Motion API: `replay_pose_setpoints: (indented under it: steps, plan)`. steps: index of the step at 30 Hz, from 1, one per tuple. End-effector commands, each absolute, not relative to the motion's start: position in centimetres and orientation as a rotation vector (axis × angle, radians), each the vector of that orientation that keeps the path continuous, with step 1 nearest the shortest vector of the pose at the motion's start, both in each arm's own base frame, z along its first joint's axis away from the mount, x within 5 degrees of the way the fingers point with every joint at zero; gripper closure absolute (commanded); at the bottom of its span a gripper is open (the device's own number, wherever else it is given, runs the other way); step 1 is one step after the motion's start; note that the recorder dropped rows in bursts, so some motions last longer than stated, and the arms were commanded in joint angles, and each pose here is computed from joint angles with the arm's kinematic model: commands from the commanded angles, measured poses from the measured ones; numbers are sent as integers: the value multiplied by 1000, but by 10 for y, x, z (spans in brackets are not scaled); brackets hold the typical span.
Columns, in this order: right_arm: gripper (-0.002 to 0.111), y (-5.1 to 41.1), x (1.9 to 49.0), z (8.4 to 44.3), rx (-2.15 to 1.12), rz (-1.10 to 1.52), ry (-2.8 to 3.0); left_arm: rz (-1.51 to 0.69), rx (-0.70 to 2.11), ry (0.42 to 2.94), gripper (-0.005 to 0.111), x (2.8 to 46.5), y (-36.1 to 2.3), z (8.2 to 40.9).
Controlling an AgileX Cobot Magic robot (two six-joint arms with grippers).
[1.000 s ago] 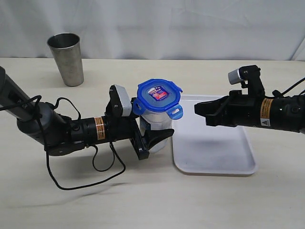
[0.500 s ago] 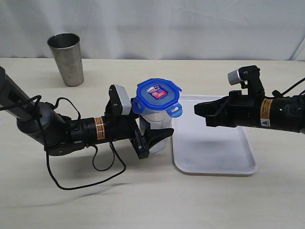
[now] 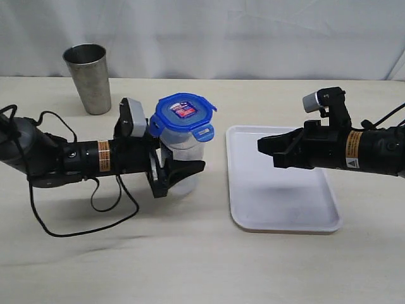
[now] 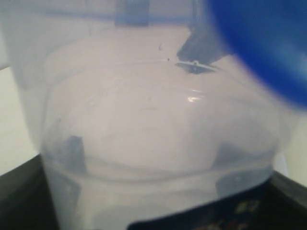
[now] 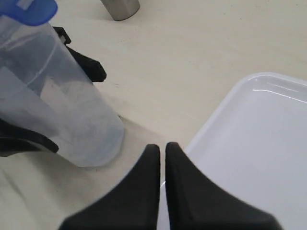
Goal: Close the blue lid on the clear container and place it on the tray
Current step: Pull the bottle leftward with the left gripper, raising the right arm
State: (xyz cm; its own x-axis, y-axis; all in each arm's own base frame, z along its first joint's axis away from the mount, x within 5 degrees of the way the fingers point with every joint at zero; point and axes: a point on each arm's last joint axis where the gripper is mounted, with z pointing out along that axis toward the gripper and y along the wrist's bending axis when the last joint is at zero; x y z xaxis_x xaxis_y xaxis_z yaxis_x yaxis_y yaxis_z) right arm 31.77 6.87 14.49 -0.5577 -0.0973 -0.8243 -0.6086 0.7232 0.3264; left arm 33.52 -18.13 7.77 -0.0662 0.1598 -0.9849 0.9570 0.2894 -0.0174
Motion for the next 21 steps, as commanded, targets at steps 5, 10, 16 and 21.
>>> replay_pose_setpoints:
  steps: [5, 10, 16, 21]
  plan:
    - [104, 68, 318, 188, -540, 692, 2006, -953, 1349, 1372, 107, 328, -156, 79]
    - [104, 64, 325, 234, -288, 194, 2115, -908, 1452, 1280, 107, 324, -155, 77]
    - [104, 84, 324, 262, -157, -69, 2211, -901, 1454, 1276, 107, 325, -154, 77]
    - [99, 106, 330, 288, -350, 193, 2319, -901, 1443, 1283, 107, 325, -154, 78]
